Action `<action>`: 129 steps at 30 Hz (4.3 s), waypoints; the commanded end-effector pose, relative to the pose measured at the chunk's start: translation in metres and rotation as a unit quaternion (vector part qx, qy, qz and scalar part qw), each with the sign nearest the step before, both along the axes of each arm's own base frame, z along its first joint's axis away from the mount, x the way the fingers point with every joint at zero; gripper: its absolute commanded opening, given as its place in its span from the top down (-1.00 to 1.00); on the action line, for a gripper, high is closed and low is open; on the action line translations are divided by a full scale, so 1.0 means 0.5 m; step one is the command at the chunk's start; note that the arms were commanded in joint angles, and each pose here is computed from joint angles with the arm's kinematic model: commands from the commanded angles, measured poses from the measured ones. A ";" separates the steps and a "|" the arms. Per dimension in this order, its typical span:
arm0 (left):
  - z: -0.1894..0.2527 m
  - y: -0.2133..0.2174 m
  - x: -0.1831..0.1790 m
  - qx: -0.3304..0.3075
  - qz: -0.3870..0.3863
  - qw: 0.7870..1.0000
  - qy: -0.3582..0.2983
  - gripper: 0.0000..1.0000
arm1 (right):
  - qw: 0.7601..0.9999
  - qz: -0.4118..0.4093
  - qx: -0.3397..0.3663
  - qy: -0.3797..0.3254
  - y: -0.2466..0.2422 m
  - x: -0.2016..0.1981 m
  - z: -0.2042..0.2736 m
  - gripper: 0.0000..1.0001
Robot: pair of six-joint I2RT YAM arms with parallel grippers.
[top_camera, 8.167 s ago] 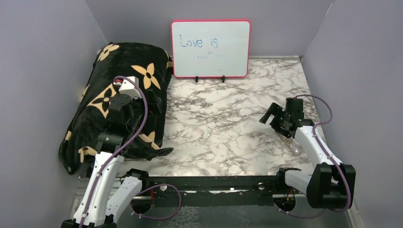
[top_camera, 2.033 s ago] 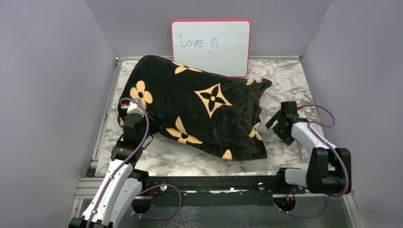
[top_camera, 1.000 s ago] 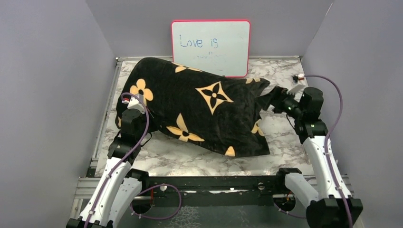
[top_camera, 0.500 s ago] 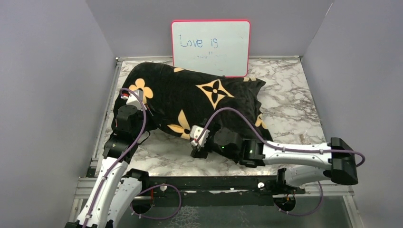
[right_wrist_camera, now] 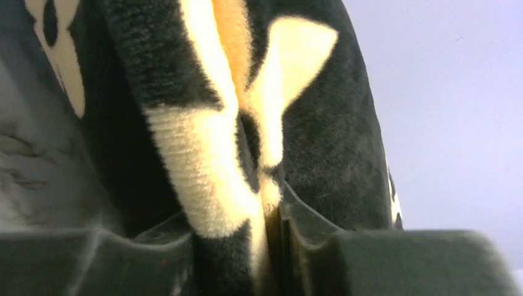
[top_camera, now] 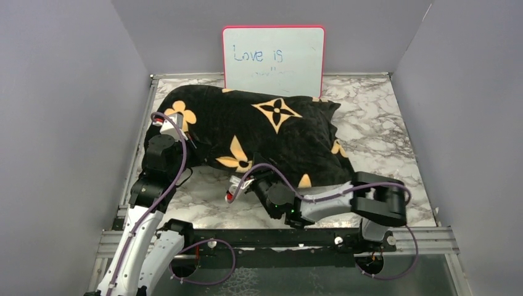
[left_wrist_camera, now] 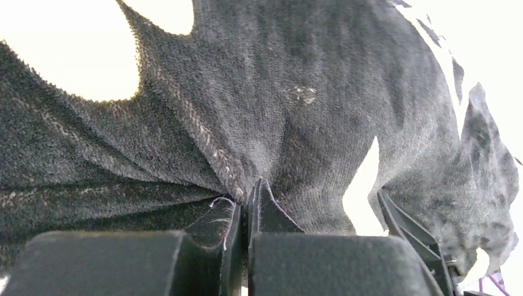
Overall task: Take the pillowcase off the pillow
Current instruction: Remove the pillow from the pillowcase.
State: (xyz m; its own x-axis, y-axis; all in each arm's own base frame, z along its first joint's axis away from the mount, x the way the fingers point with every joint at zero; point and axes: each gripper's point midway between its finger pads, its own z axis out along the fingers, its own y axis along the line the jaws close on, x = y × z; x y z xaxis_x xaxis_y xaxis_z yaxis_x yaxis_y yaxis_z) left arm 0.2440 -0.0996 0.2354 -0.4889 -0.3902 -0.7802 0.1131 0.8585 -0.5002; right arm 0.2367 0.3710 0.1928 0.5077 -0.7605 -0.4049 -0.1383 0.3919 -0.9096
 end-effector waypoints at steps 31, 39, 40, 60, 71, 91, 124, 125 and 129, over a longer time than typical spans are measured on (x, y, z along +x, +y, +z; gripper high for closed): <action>0.351 0.063 -0.069 0.046 0.031 0.960 -0.275 -0.97 | 0.832 0.039 0.368 0.413 -0.070 0.089 0.408 0.99; 0.222 0.001 -0.022 0.025 -0.037 0.980 -0.194 -0.97 | 0.793 -0.071 0.333 0.505 -0.153 0.192 0.109 0.82; 0.207 -0.005 -0.017 0.022 -0.042 0.982 -0.183 -0.97 | 0.790 -0.086 0.327 0.511 -0.157 0.201 0.094 0.74; 0.011 -0.054 0.065 0.006 -0.075 0.997 -0.030 -0.97 | 0.740 -0.263 0.495 0.371 -0.490 0.051 0.193 -0.90; -0.118 -0.175 0.076 -0.034 -0.222 0.970 0.089 -0.75 | 0.614 -0.320 0.563 0.451 -0.534 -0.071 -0.039 -0.99; -0.056 -0.156 -0.091 -0.070 -0.139 0.987 0.025 1.00 | 0.754 -0.136 0.394 0.507 -0.267 0.114 0.010 -0.80; 0.130 -0.517 0.101 0.104 -0.291 0.951 0.004 -0.97 | 0.541 -0.282 0.599 0.519 -0.543 0.128 -0.066 -0.99; 0.121 -0.535 0.102 0.111 -0.299 0.948 0.003 -0.98 | 0.536 -0.284 0.601 0.521 -0.544 0.122 -0.071 -1.00; 0.096 -0.611 0.077 0.148 -0.346 0.926 -0.011 -0.97 | 0.520 -0.315 0.612 0.505 -0.566 0.100 -0.092 -1.00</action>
